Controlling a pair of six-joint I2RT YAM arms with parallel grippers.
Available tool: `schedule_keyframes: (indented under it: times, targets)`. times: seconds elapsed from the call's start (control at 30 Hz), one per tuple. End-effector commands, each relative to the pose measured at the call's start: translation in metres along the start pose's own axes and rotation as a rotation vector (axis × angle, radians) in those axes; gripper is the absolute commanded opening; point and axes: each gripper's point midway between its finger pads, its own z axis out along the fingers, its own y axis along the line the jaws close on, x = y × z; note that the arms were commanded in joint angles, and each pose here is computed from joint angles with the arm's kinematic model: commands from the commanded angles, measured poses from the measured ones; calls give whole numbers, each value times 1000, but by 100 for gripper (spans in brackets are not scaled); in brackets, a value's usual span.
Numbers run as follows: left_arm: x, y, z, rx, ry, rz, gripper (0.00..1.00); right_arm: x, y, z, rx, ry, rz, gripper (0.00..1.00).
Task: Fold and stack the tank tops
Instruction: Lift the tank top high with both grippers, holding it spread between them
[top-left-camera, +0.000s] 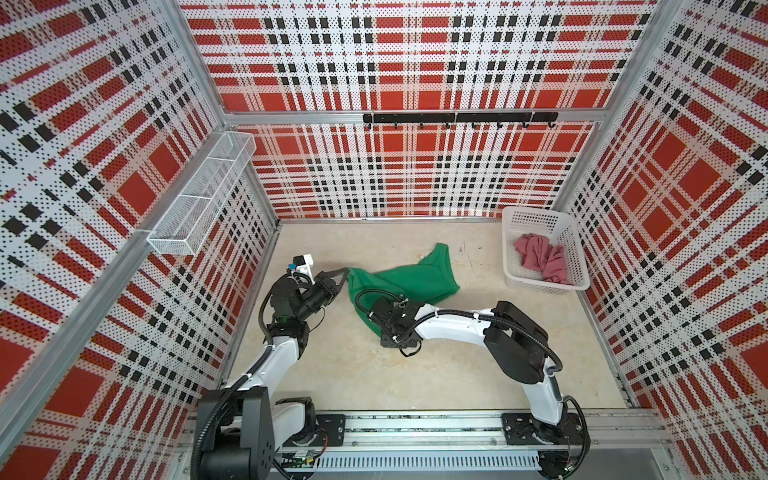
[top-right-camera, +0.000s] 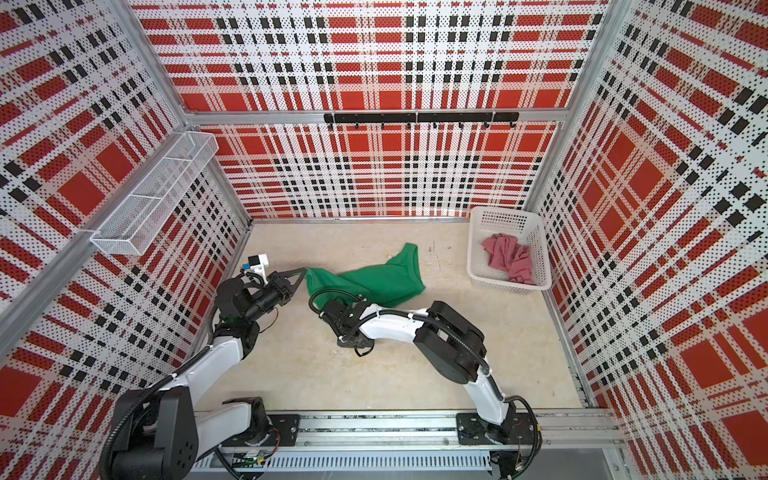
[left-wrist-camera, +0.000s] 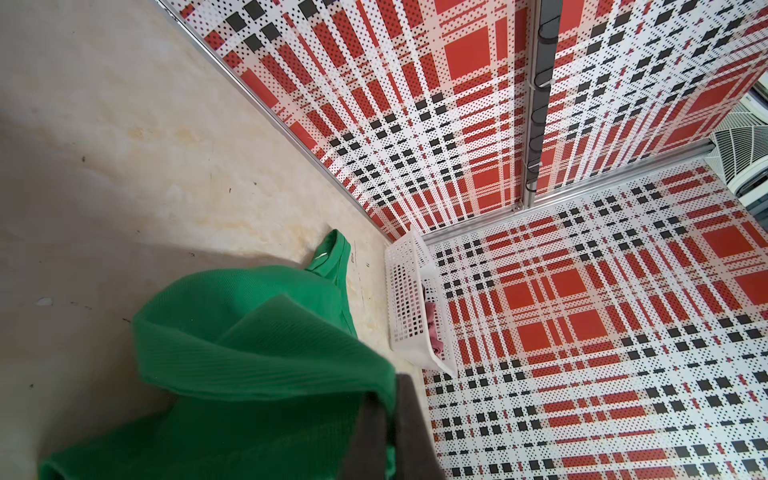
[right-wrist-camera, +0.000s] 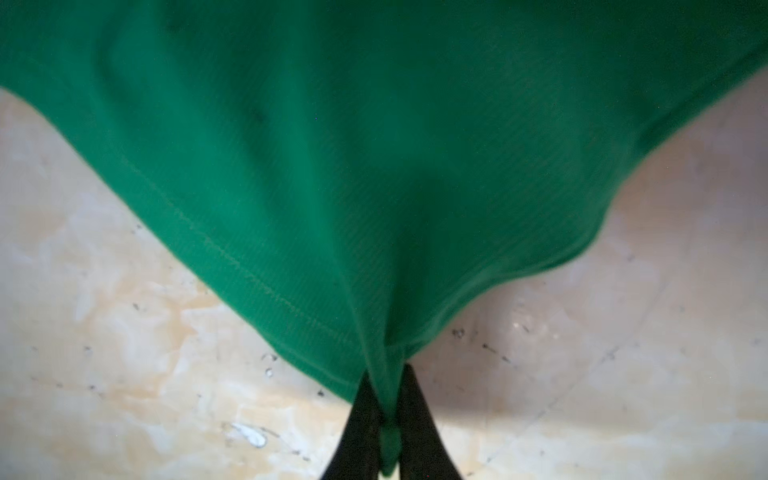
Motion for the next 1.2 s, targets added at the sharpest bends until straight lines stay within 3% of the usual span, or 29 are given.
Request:
schedule_keyframes:
  times: [0.0,0.23,0.37,0.53,0.8,1.03,1.17]
  targets:
    - [-5,-9,-2,29,-13,32,0,-7,-10,-11,25,-21,5,0]
    - [-7,-36,10,67,-19,58,0,-45,-19,-58,-47,-147,-59,0]
    - [-13,-67,20,96,-34,98,0,-71,-41,-96,-116,-220,-28,0]
    - [-41,-121,32,118,-101,211,0,-115,-71,-156,-142,-375,-5,0]
    - [-103,-218,44,141,-235,424,0,-193,-103,-268,-59,-663,-149,0]
    - [-143,-272,31,131,-333,567,0,-236,-106,-344,-85,-851,-258,0]
    - [-148,-294,12,115,-364,642,0,-251,-109,-397,-52,-985,-299,0]
